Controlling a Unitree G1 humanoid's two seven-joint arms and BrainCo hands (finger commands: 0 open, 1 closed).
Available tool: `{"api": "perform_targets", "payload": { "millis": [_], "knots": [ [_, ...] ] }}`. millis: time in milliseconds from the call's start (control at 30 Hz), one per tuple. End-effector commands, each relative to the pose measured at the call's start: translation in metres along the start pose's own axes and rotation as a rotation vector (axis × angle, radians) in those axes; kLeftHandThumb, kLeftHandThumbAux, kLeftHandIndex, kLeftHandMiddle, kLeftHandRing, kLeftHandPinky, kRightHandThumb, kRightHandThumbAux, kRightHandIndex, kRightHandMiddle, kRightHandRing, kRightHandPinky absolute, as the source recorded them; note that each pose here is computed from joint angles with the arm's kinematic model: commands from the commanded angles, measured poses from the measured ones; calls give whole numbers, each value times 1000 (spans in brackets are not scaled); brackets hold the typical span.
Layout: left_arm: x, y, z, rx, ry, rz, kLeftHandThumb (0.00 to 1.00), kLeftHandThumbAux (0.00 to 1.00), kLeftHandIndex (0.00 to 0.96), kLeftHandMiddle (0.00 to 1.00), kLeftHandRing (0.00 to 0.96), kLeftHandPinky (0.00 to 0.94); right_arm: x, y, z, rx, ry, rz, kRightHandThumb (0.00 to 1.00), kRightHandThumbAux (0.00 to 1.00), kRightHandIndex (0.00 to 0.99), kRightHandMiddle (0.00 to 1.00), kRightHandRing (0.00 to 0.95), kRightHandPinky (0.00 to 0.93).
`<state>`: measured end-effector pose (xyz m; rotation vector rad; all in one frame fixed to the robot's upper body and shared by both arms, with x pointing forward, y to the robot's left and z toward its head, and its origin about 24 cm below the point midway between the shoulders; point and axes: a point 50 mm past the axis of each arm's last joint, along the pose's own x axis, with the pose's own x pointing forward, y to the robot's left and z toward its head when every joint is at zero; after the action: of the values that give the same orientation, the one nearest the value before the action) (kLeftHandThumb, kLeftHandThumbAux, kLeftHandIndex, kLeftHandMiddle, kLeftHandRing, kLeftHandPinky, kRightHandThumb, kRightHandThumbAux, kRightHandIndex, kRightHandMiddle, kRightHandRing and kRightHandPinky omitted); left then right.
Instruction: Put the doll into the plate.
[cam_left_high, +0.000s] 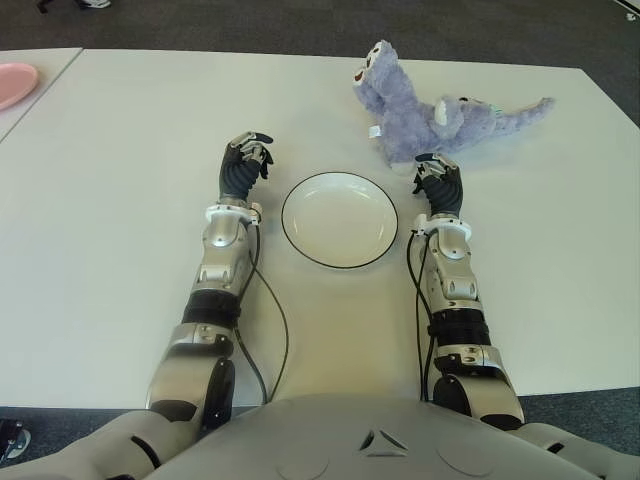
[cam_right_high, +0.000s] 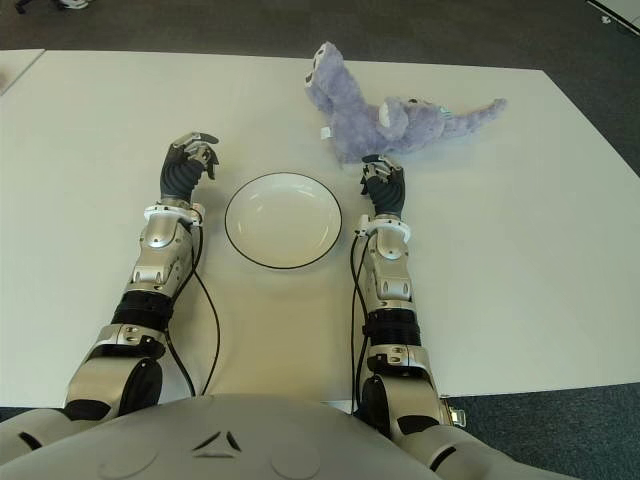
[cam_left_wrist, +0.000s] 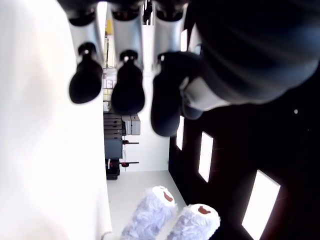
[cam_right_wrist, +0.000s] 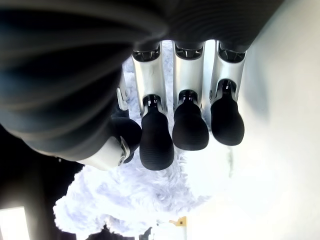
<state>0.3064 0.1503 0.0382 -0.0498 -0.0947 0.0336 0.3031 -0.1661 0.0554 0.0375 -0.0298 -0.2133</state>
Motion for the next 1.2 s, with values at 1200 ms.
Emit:
{"api": "perform_targets", "payload": {
  "millis": [1200],
  "knots": [
    [-35, 1, -50, -40, 209, 50, 713, 701, 443, 740, 761, 727, -15, 4, 71, -182, -294, -39, 713, 714, 436, 705, 711, 708]
  ]
}}
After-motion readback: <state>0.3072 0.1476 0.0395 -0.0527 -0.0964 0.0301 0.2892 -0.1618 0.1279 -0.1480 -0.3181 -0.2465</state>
